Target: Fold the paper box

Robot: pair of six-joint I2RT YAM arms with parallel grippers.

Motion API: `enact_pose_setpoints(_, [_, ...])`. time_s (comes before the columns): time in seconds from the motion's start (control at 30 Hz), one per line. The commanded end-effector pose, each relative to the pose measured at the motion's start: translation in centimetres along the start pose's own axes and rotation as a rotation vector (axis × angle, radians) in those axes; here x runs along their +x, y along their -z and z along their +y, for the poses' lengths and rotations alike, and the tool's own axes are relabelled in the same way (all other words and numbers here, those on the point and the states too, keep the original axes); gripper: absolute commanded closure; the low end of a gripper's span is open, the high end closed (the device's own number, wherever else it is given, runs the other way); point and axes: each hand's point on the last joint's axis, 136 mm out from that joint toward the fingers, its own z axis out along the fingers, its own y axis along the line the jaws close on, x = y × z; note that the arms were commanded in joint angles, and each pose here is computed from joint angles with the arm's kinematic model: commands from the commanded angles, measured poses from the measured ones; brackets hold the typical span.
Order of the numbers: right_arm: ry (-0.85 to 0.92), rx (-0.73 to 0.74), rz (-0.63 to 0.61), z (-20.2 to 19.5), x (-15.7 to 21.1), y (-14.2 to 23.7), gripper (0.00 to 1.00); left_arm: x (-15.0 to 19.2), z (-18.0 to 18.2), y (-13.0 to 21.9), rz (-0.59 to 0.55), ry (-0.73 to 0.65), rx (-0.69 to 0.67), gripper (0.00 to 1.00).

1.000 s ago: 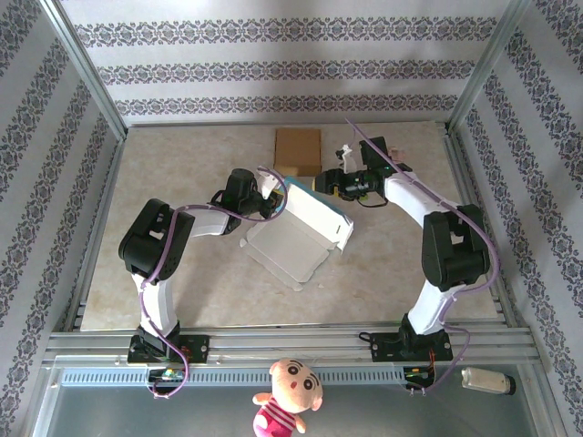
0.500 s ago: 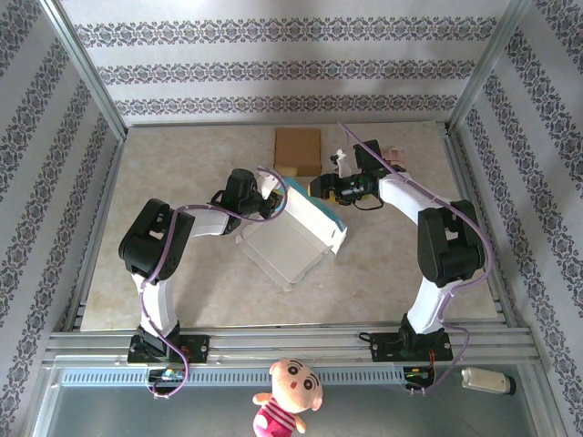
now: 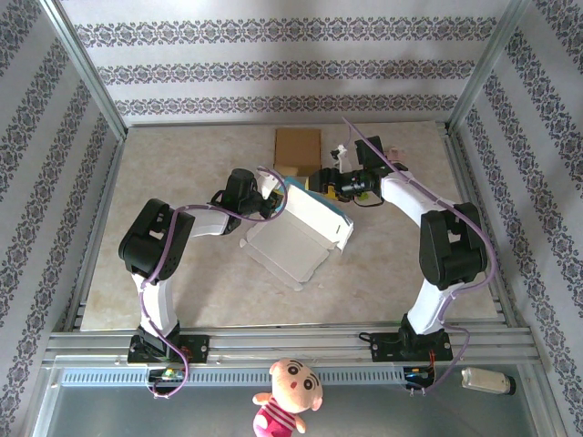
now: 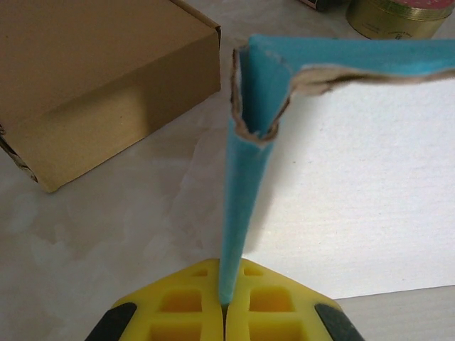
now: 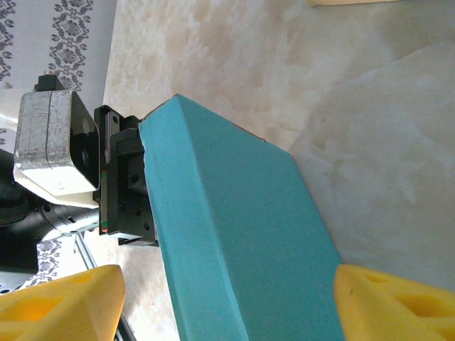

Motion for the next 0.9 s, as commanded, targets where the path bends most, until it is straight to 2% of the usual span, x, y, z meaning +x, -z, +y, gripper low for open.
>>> enact_pose_setpoints(0.0, [-0.003, -0.012, 0.015, -0.1, 0.1, -0.5, 0.25, -1.7, -0.2, 0.0, -0.055, -0.021, 0.017, 0.95])
enact_pose_setpoints(0.23, [-0.028, 0.003, 0.056, -1.3, 1.3, -1.7, 0.34, -1.6, -0.2, 0.0, -0.056, -0.02, 0.018, 0.94])
enact_pose_setpoints(0.37, [-0.01, 0.015, 0.07, -1.2, 1.7, -2.1, 0.37, -1.8, -0.1, -0.1, -0.058, -0.02, 0.013, 0.86])
enact_pose_setpoints(0.53, [0.021, 0.032, 0.071, -0.9, 1.9, -2.2, 0.42, -1.6, -0.1, -0.3, -0.046, -0.015, 0.014, 0.82])
enact_pose_setpoints(0.63, [0.04, 0.035, 0.081, -0.4, 2.2, -2.4, 0.43, -1.5, 0.0, -0.3, -0.044, -0.012, 0.014, 0.85])
enact_pose_setpoints(0.77, [0.082, 0.06, 0.093, 0.2, 2.6, -2.6, 0.44, -1.4, 0.1, -0.3, -0.04, -0.009, 0.006, 0.99])
enact_pose_setpoints(0.87, [0.124, 0.074, 0.093, 0.9, 2.8, -2.6, 0.44, -1.3, 0.2, -0.3, -0.039, -0.009, -0.002, 1.0])
